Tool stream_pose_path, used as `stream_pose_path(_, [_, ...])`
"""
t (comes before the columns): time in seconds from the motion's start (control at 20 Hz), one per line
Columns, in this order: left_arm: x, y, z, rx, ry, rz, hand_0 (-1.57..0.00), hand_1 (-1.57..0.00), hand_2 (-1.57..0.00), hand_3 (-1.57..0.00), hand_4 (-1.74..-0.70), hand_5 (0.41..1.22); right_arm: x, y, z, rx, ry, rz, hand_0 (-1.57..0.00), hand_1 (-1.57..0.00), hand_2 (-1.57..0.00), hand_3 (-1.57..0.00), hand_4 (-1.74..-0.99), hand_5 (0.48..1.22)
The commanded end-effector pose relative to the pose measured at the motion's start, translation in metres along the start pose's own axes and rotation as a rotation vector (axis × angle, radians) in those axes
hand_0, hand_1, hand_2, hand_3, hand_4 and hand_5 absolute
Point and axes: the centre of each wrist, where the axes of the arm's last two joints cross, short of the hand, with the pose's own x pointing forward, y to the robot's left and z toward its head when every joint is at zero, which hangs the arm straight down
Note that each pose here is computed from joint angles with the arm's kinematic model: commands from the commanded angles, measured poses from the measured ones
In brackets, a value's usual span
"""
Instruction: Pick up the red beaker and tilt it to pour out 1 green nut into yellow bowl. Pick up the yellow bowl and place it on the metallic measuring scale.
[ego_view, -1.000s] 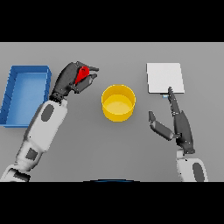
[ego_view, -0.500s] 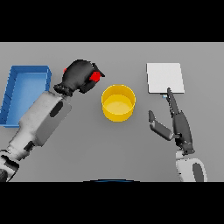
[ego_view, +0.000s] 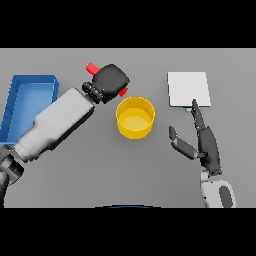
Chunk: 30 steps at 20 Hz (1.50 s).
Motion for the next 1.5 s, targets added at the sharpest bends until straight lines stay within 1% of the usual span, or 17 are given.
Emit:
stream_pose_path(0.0, [0.002,0.004,-0.003,-0.020,-0.012,-0.040,-1.57,-1.57,-1.57,-1.57,-1.68,1.215,0.000,-0.001,0.001,-0.003,-0.002,-0.016,0.00,0.00,0.00,0.00,-1.225,0.663])
stream_pose_path(0.05, [0.006,0.008,-0.005,-0.032,-0.029,-0.074,-1.57,-1.57,-1.57,-1.57,-1.69,1.216,0.002,0.001,0.002,-0.003,-0.005,-0.012,0.00,0.00,0.00,0.00,-1.220,0.657])
stream_pose_path(0.1, [0.006,0.012,-0.007,-0.052,-0.030,-0.116,-1.57,-1.57,-1.57,-1.57,-1.70,1.217,-0.003,0.000,0.002,-0.006,0.002,-0.009,0.00,0.00,0.00,0.00,-1.209,0.654])
stream_pose_path(0.2, [0.012,0.013,-0.013,-0.103,-0.034,-0.201,-1.57,-1.57,-1.57,-1.57,-1.72,1.219,-0.002,0.002,-0.002,-0.017,0.011,0.008,0.00,0.00,0.00,0.00,-1.193,0.649])
stream_pose_path(0.25, [0.012,0.015,-0.014,-0.114,-0.039,-0.249,-1.57,-1.57,-1.57,-1.57,-1.72,1.219,-0.002,0.005,0.000,-0.012,-0.005,0.018,0.00,0.00,0.00,0.00,-1.195,0.647])
stream_pose_path(0.3, [0.014,0.018,-0.015,-0.132,-0.040,-0.290,-1.57,-1.57,-1.57,-1.57,-1.72,1.219,-0.002,0.004,0.001,-0.007,-0.016,0.019,0.00,0.00,0.00,0.00,-1.193,0.648])
stream_pose_path(0.45, [0.022,0.026,-0.019,-0.151,-0.058,-0.419,-1.57,-1.57,-1.57,-1.57,-1.73,1.220,-0.001,0.002,0.001,-0.016,-0.005,0.028,0.00,0.00,0.00,0.00,-1.183,0.643])
stream_pose_path(0.5, [0.023,0.021,-0.020,-0.160,-0.065,-0.456,-1.57,-1.57,-1.57,-1.57,-1.73,1.220,0.000,0.002,0.003,-0.020,-0.006,0.018,0.00,0.00,0.00,0.00,-1.179,0.635])
stream_pose_path(0.8, [0.039,0.023,-0.031,-0.167,-0.121,-0.717,-1.57,-1.57,-1.57,-1.57,-1.73,1.221,0.000,0.001,0.001,-0.023,-0.006,0.006,0.00,0.00,0.00,0.00,-1.165,0.626])
stream_pose_path(0.9, [0.035,0.029,-0.032,-0.168,-0.122,-0.783,-1.57,-1.57,-1.57,-1.57,-1.73,1.221,-0.001,0.000,0.001,-0.032,0.000,0.030,0.00,0.00,0.00,0.00,-1.153,0.627])
stream_pose_path(1.0, [0.047,0.029,-0.035,-0.168,-0.139,-0.834,-1.57,-1.57,-1.57,-1.57,-1.73,1.221,0.000,0.001,0.002,-0.021,-0.007,0.047,0.00,0.00,0.00,0.00,-1.159,0.632])
stream_pose_path(1.1, [0.049,0.032,-0.037,-0.174,-0.144,-0.887,-1.57,-1.57,-1.57,-1.57,-1.73,1.221,-0.001,0.001,0.003,-0.028,0.006,0.055,0.00,0.00,0.00,0.00,-1.160,0.635])
stream_pose_path(1.25, [0.056,0.040,-0.040,-0.167,-0.149,-0.961,-1.57,-1.57,-1.57,-1.57,-1.72,1.221,0.000,0.001,0.001,-0.033,0.007,0.045,0.00,0.00,0.00,0.00,-1.151,0.634])
stream_pose_path(1.3, [0.058,0.041,-0.041,-0.169,-0.154,-0.977,-1.57,-1.57,-1.57,-1.57,-1.72,1.221,-0.001,0.004,0.005,-0.027,-0.002,0.033,0.00,0.00,0.00,0.00,-1.154,0.635])
stream_pose_path(1.35, [0.054,0.045,-0.041,-0.170,-0.162,-0.993,-1.57,-1.57,-1.57,-1.57,-1.72,1.221,-0.001,0.002,0.006,-0.030,-0.012,0.024,0.00,0.00,0.00,0.00,-1.152,0.635])
stream_pose_path(1.4, [0.050,0.055,-0.042,-0.171,-0.159,-1.008,-1.57,-1.57,-1.57,-1.57,-1.72,1.221,-0.001,0.004,0.003,-0.029,-0.007,0.019,0.00,0.00,0.00,0.00,-1.153,0.636])
stream_pose_path(1.45, [0.042,0.073,-0.042,-0.161,-0.133,-1.013,-1.57,-1.57,-1.57,-1.57,-1.72,1.221,-0.001,0.004,0.001,-0.028,-0.007,0.013,0.00,0.00,0.00,0.00,-1.157,0.638])
